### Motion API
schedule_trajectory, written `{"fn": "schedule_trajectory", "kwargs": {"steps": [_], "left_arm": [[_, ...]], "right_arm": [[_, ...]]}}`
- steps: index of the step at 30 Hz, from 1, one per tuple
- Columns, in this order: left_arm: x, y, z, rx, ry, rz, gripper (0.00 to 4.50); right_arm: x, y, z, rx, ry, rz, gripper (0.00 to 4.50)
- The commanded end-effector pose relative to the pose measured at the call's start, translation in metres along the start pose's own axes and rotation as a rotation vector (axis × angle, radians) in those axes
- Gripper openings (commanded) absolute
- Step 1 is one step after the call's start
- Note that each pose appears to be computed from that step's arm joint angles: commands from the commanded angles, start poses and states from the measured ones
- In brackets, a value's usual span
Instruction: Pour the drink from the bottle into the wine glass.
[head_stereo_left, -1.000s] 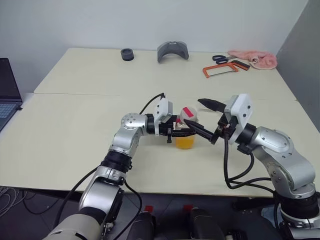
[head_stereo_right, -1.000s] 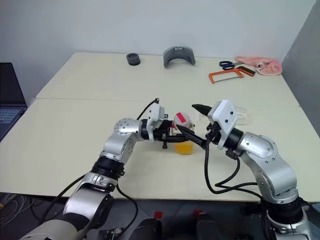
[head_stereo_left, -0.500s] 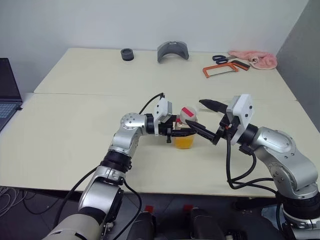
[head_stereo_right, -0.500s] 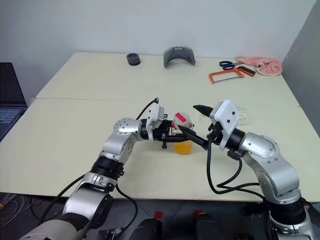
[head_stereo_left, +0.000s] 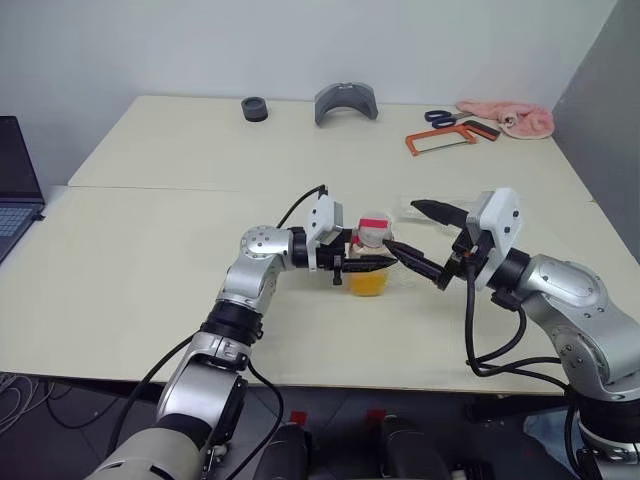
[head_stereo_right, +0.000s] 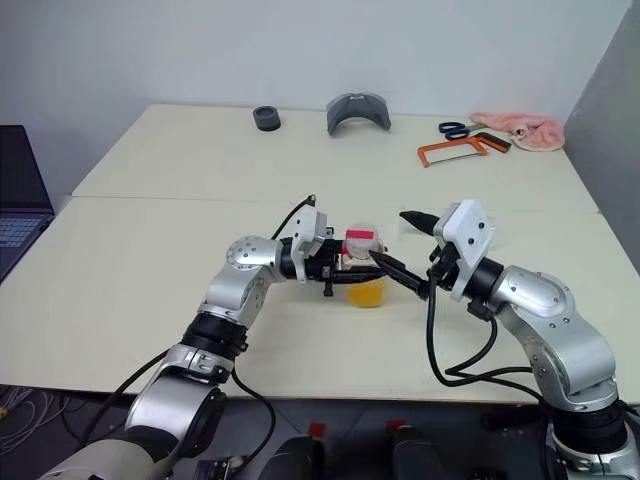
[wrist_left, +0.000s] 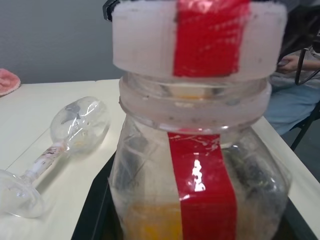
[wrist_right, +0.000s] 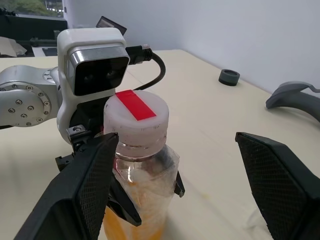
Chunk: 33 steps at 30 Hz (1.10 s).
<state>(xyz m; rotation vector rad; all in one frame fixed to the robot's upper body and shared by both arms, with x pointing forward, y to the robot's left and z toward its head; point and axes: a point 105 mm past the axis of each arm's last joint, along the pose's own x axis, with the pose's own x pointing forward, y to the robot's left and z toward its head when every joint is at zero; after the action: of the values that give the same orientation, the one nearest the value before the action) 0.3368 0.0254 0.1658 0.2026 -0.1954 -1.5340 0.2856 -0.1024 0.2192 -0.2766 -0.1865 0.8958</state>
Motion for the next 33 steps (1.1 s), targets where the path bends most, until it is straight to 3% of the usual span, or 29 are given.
{"fn": "schedule_trajectory", "kwargs": {"steps": [1, 25, 28, 33], "left_arm": [[0.003, 0.000, 0.012, 0.055, -0.032, -0.007, 1.67], [0.004, 0.003, 0.015, 0.056, -0.058, 0.017, 1.67], [0.004, 0.003, 0.016, 0.056, -0.059, 0.014, 1.67], [0.006, 0.001, 0.017, 0.055, -0.066, 0.004, 1.67]], "right_arm": [[-0.005, 0.001, 0.014, -0.027, -0.042, 0.002, 3.99], [-0.016, 0.016, 0.021, 0.064, -0.053, 0.114, 3.99], [-0.015, 0.013, 0.023, 0.070, -0.064, 0.100, 4.50], [-0.002, 0.015, 0.034, 0.089, -0.102, 0.100, 4.50]]}}
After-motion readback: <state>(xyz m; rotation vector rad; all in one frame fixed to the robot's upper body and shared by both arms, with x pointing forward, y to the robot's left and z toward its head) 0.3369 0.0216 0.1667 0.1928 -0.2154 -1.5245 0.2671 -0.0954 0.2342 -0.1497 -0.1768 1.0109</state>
